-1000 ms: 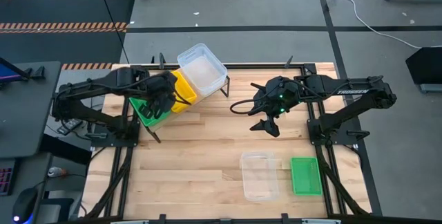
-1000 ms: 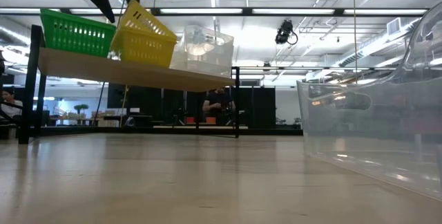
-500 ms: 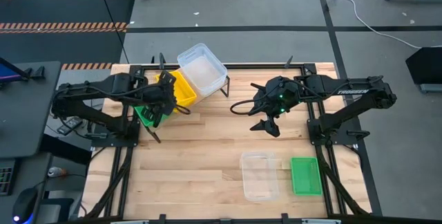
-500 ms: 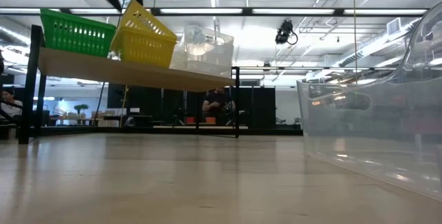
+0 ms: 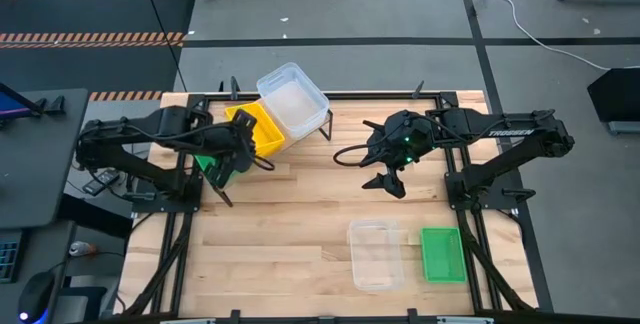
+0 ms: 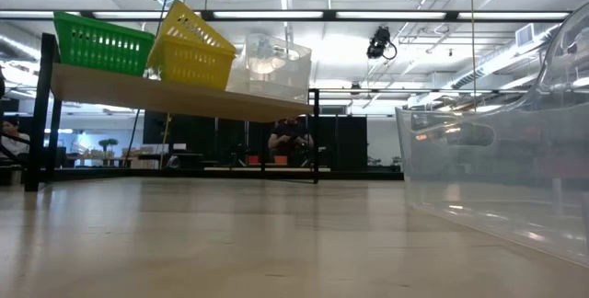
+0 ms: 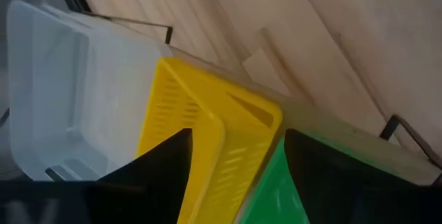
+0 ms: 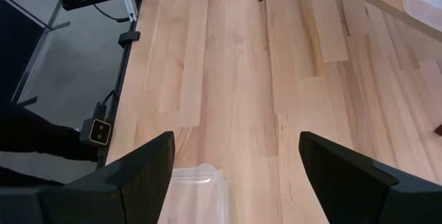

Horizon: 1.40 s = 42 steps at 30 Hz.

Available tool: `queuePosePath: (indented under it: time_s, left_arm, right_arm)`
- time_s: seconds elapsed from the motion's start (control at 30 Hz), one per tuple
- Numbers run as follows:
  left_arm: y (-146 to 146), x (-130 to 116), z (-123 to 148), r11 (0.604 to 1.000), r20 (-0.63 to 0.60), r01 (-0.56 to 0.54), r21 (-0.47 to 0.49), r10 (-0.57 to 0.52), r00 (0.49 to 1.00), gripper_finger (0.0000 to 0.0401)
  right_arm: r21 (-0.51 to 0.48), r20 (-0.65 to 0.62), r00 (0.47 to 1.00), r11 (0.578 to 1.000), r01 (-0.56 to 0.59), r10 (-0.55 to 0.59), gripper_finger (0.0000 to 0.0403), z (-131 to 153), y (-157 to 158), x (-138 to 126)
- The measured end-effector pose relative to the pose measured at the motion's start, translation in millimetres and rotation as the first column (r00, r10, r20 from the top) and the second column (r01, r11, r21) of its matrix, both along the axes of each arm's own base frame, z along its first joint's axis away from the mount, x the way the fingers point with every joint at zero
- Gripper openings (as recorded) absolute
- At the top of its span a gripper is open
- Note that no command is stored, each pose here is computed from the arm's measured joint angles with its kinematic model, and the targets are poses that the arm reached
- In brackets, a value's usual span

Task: Stack baskets on shelf by color
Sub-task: Stack the yellow bin on top of the other yellow bin on the shelf

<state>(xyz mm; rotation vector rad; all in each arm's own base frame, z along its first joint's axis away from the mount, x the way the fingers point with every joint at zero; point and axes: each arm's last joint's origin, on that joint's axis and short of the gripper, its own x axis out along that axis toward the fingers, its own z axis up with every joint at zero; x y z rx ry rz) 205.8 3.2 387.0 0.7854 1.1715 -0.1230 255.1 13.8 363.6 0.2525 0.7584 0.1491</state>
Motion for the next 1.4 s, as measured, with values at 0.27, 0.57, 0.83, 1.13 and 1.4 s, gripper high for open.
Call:
queuePosePath:
  time_s: [0.27,0.57,0.83,1.13,1.4]
  left_arm:
    - [12.3,10.6,-9.2,0.998,-0.059,-0.058,0.001,0.058,0.997,0.0200]
    - [14.9,13.1,-12.7,1.000,-0.103,-0.027,0.014,0.029,0.994,0.0144]
    - [14.9,10.8,-13.6,1.000,-0.131,-0.022,0.016,0.024,0.991,0.0067]
    - [14.5,11.1,-13.7,0.999,-0.123,-0.036,-0.004,0.035,0.992,0.0024]
    - [14.3,11.1,-13.7,0.999,-0.121,-0.040,-0.012,0.038,0.992,0.0094]
  right_arm:
    - [-0.006,0.000,1.000,1.000,0.006,-0.006,0.0314,0.0,-0.2,0.1]
    - [-0.002,-0.026,1.000,1.000,0.005,-0.005,0.0314,-1.8,2.0,-1.6]
    - [-0.002,-0.032,0.999,1.000,0.005,-0.005,0.0314,-2.2,1.9,-2.1]
    - [-0.003,-0.032,0.999,1.000,0.005,-0.005,0.0314,-2.2,1.8,-2.0]
    - [0.002,-0.032,0.999,1.000,0.009,-0.009,0.0314,-2.1,1.9,-2.0]
